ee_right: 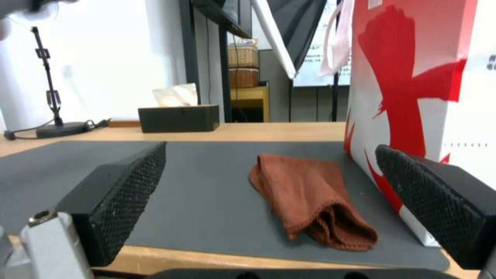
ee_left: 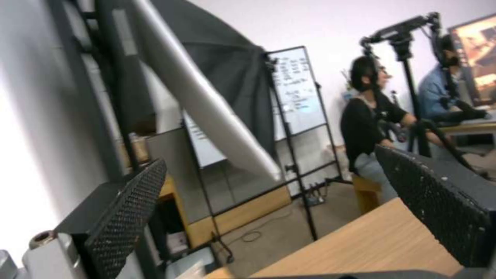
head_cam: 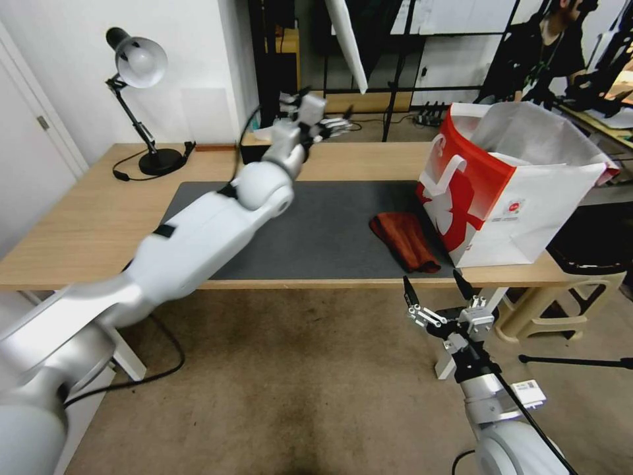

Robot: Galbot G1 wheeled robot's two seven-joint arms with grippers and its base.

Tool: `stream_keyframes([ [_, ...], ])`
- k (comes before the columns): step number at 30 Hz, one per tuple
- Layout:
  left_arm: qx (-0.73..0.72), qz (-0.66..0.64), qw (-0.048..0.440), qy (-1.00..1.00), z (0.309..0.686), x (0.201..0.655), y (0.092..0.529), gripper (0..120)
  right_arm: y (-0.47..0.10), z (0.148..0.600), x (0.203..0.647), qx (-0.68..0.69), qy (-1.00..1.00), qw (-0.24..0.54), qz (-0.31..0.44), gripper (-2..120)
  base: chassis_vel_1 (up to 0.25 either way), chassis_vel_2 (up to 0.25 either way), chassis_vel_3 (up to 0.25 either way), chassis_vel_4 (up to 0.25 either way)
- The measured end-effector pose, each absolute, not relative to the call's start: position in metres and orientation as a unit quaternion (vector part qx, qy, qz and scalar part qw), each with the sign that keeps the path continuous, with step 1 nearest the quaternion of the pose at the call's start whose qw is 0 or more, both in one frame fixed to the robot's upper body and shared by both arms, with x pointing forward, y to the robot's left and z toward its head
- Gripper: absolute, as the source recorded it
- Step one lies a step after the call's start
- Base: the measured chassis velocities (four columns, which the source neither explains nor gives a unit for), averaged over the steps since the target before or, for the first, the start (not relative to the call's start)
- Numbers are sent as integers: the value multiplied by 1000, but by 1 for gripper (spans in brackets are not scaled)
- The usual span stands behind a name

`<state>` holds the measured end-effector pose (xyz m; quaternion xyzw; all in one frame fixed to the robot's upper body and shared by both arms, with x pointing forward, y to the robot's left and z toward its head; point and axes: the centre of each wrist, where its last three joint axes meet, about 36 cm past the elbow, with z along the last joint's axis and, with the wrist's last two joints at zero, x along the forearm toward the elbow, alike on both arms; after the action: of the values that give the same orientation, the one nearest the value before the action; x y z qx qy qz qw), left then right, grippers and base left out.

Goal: Sweep shrimp from table into container with towel, then put container into takeout bag.

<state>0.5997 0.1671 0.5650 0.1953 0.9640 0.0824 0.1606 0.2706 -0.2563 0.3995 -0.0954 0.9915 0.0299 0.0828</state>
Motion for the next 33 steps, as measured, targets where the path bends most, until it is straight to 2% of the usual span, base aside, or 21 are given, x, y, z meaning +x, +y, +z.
stream_keyframes([
  [5, 175, 66, 148, 971, 543, 557, 205, 100, -256, 401, 273, -91, 991, 88, 32, 100, 0, 0, 0, 0],
  [6, 170, 59, 141, 974, 532, 534, 216, 100, -256, 402, 274, -90, 991, 90, 33, 100, 0, 0, 0, 0],
  [10, 165, 52, 137, 975, 523, 511, 225, 100, -255, 402, 275, -88, 991, 91, 34, 100, 0, 0, 0, 0],
  [12, 156, 44, 132, 978, 505, 476, 236, 100, -255, 402, 275, -86, 991, 92, 34, 100, 0, 0, 0, 0],
  [21, 113, 42, 127, 985, 470, 419, 240, 100, -254, 406, 274, -76, 991, 105, 35, 100, 0, 0, 0, 0],
  [27, 73, 45, 94, 992, 429, 363, 235, 100, -252, 407, 275, -68, 990, 115, 34, 100, 0, 0, 0, 0],
  [33, 52, 59, 98, 992, 412, 344, 239, 100, -250, 409, 278, -65, 990, 119, 33, 100, 0, 0, 0, 0],
])
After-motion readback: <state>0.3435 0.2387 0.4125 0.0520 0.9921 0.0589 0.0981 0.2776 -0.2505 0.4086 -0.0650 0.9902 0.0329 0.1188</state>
